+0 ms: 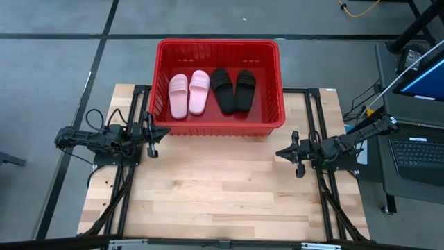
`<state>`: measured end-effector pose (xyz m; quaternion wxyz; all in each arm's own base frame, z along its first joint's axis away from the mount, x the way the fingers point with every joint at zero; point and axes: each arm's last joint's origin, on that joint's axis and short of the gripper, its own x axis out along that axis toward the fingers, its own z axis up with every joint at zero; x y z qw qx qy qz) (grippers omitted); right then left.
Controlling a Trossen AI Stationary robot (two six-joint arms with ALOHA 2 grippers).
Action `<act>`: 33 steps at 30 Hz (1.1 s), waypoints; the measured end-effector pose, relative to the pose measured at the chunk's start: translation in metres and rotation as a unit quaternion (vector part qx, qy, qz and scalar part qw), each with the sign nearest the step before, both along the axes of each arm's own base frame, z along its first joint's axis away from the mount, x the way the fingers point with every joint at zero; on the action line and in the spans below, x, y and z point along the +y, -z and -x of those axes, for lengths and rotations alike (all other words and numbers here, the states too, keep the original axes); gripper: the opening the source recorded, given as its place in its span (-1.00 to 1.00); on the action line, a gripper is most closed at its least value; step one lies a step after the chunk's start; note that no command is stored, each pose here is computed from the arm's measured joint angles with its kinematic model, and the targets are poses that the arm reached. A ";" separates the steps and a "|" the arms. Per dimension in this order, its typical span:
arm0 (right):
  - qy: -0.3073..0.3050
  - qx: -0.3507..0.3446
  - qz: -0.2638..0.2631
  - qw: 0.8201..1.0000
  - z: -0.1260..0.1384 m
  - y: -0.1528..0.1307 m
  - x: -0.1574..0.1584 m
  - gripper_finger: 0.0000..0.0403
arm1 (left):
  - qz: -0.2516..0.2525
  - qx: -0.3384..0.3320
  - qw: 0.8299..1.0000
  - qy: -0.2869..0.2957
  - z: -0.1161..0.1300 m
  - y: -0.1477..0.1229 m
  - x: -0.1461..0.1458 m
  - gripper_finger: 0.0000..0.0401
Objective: Pick and place slides into bin
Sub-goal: Return to Home Position
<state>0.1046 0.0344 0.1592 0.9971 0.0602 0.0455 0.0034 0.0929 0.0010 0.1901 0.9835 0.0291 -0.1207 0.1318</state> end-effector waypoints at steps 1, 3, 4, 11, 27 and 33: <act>0.000 0.000 -0.006 1.000 0.000 0.000 0.000 -0.90 | 0.000 0.000 1.000 0.000 0.000 0.000 0.000 -0.97; 0.001 -0.001 -0.009 1.000 0.000 0.000 0.000 -0.90 | 0.000 0.000 1.000 0.000 0.000 0.000 0.000 -0.97; 0.001 -0.003 -0.010 1.000 0.000 -0.001 0.000 -0.90 | 0.000 0.000 1.000 0.000 0.000 0.000 0.000 -0.97; 0.001 -0.014 -0.014 1.000 0.000 -0.003 0.000 -0.90 | 0.000 0.000 1.000 0.000 0.000 0.000 0.000 -0.97; -0.052 -0.080 0.067 0.993 0.008 -0.013 -0.015 -0.89 | 0.000 0.000 1.000 0.000 0.000 0.000 0.000 -0.97; -0.037 -0.069 0.044 0.996 0.008 -0.010 -0.022 -0.89 | 0.000 0.000 1.000 0.000 0.000 0.000 0.000 -0.97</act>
